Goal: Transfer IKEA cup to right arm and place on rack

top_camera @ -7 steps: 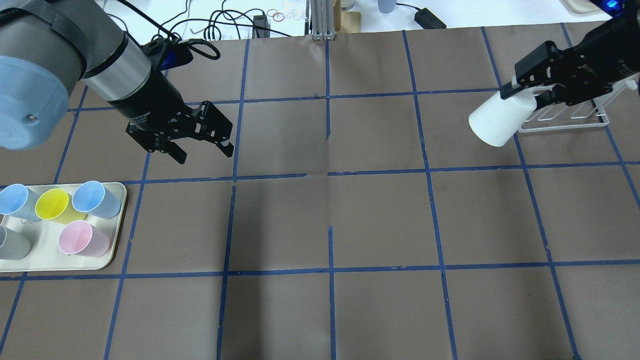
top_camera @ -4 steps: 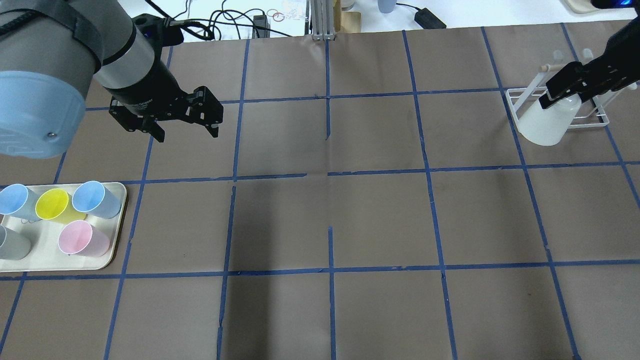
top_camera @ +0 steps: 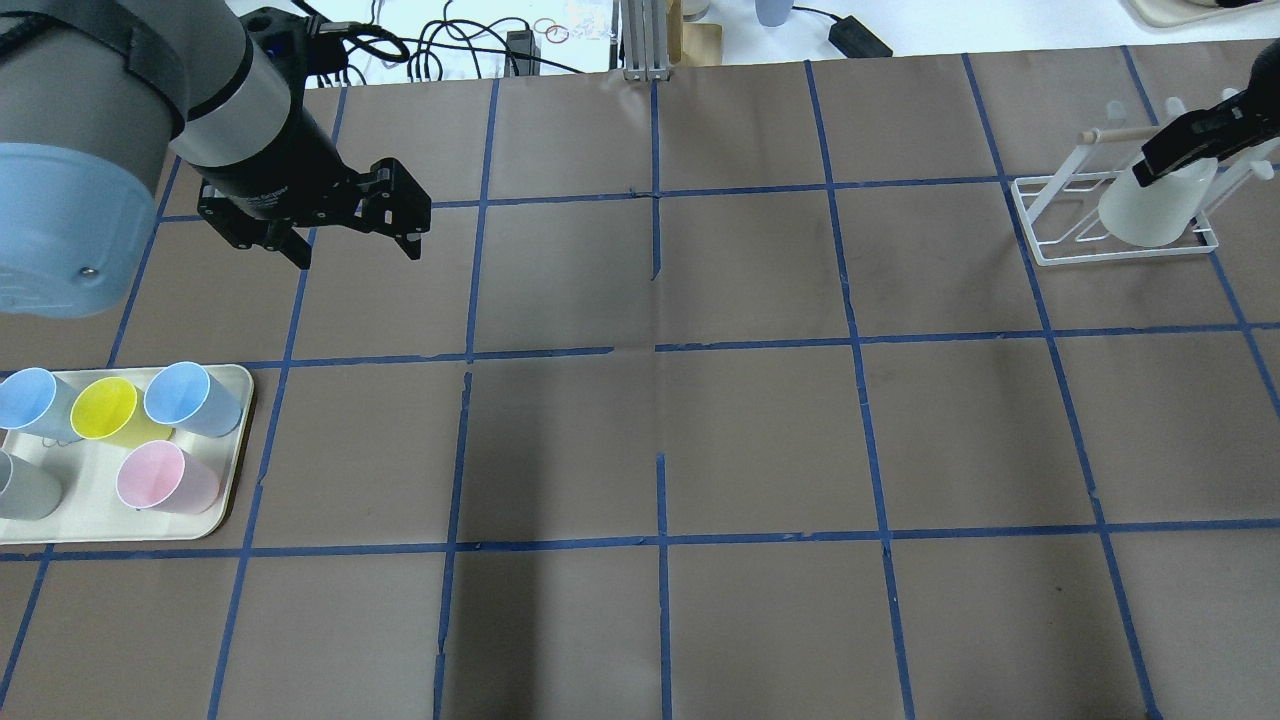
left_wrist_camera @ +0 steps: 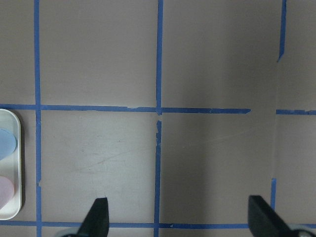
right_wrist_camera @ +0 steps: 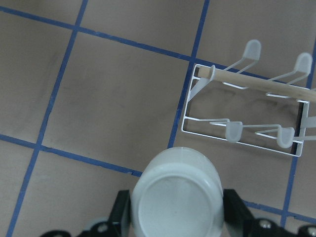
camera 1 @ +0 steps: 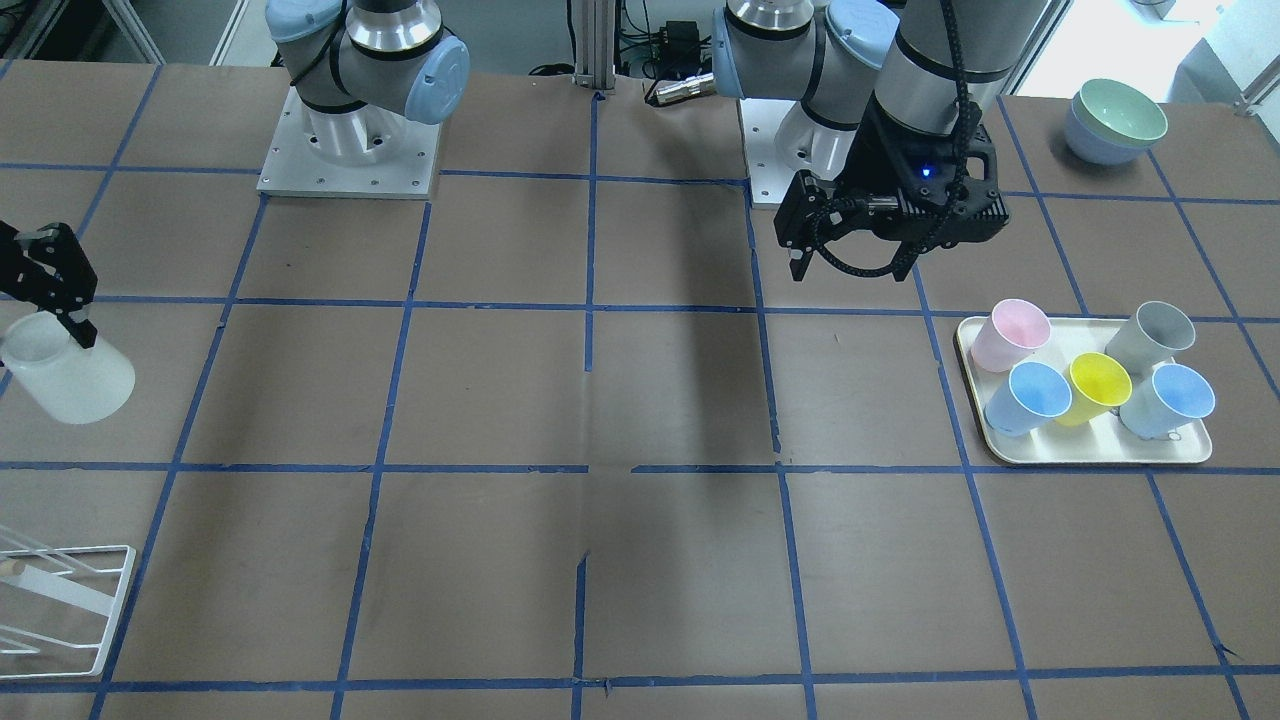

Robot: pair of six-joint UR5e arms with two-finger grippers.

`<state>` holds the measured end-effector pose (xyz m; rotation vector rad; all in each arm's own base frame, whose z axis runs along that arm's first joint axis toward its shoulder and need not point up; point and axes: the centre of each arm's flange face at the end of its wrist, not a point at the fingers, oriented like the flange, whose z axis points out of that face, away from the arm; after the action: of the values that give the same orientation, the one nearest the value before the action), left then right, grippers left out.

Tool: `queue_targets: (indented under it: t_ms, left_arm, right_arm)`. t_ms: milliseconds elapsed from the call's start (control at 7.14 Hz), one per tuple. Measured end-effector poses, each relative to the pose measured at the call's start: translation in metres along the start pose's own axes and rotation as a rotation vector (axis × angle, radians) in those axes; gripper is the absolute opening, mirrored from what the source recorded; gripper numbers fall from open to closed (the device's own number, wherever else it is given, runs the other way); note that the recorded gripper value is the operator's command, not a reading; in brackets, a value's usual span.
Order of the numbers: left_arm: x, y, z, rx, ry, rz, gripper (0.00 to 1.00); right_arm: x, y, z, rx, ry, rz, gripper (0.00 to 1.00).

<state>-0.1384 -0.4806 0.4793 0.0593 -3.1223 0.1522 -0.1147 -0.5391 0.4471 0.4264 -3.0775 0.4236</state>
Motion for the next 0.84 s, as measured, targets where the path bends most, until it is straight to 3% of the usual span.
queue_targets:
  t_ms: [280,841]
  left_arm:
    - [-0.003,0.0,-0.003,0.006,-0.012,0.002,1.0]
    - [-0.008,0.0,-0.014,0.011,-0.015,0.028,1.0]
  right_arm:
    - [0.018,-0.008,0.013,0.037,0.012,0.008,0.0]
    - [0.043,-0.028,0.039,0.05,0.006,0.012,0.0]
